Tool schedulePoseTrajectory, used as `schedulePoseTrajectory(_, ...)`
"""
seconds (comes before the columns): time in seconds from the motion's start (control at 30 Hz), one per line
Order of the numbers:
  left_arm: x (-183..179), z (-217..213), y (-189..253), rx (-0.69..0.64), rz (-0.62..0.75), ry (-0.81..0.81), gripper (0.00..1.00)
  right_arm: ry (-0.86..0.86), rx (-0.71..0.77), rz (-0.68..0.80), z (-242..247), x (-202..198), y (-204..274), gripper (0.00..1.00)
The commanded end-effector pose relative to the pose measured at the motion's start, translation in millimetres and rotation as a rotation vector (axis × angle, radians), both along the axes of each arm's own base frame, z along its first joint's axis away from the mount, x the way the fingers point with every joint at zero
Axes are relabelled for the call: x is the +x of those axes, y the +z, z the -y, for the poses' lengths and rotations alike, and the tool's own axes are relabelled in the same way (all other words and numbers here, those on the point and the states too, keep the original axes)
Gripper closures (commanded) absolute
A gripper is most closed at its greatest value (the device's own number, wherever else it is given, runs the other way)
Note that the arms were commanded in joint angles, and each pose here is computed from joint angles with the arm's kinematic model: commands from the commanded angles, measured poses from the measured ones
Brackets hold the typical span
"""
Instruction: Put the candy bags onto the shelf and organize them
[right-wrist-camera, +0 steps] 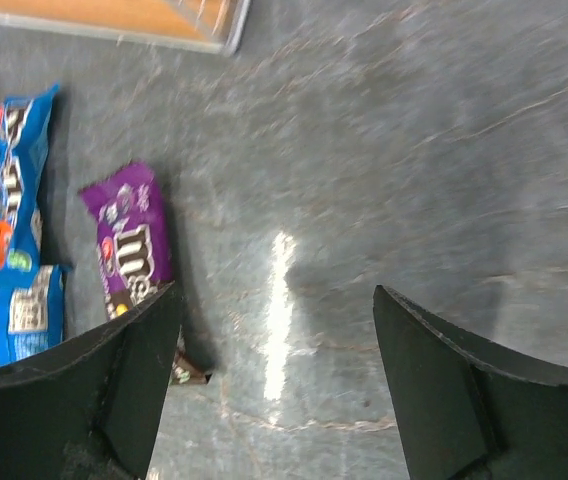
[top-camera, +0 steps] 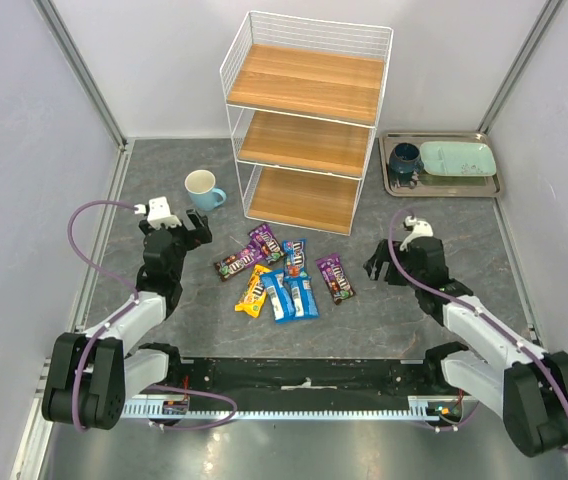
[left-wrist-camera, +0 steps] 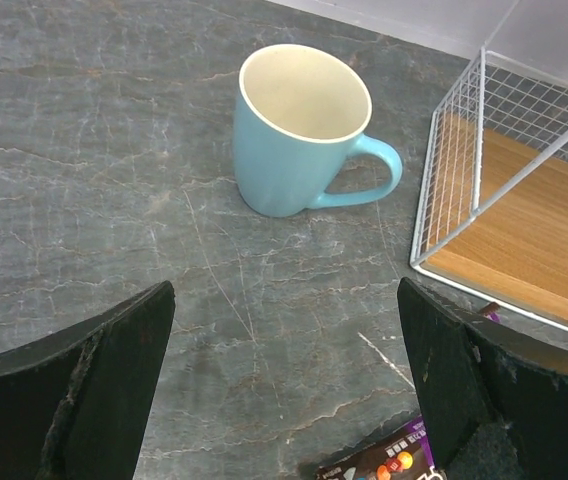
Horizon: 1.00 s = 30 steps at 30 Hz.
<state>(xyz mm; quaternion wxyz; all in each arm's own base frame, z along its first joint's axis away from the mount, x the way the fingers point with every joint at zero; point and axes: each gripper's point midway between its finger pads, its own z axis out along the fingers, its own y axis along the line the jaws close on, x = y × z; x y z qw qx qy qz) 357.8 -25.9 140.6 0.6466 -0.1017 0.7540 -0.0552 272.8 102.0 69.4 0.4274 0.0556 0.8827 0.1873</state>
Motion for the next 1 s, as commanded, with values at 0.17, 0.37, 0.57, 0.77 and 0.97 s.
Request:
schedulePoseTrajectory(0.17,-1.1,37.2,14.1,-0.148,0.026,-0.165,0.02,0.145,-0.013,-0.007,-52.7,1.6,-3.6,0.23)
schedulePoseTrajectory(0.37,-4.5,66.5,20.2,-0.195,0.026,-0.311,0.03,0.171,-0.011,-0.016,-63.0,0.9,-6.7,0.24)
schedulePoseTrajectory(0.57,-12.9,83.5,20.8,-0.185,0.008,-0.331,0.03,0.190,-0.001,-0.034,-73.9,0.2,-10.4,0.25)
schedulePoseTrajectory(0.77,-16.3,75.1,9.7,-0.150,0.008,-0.274,0.04,0.209,0.006,-0.055,-82.5,-4.1,-16.6,0.31)
schedulePoseTrajectory(0.97,-18.8,73.9,-0.2,-0.182,-0.001,-0.255,0.04,0.234,0.028,-0.089,-90.6,-10.7,-25.3,0.38)
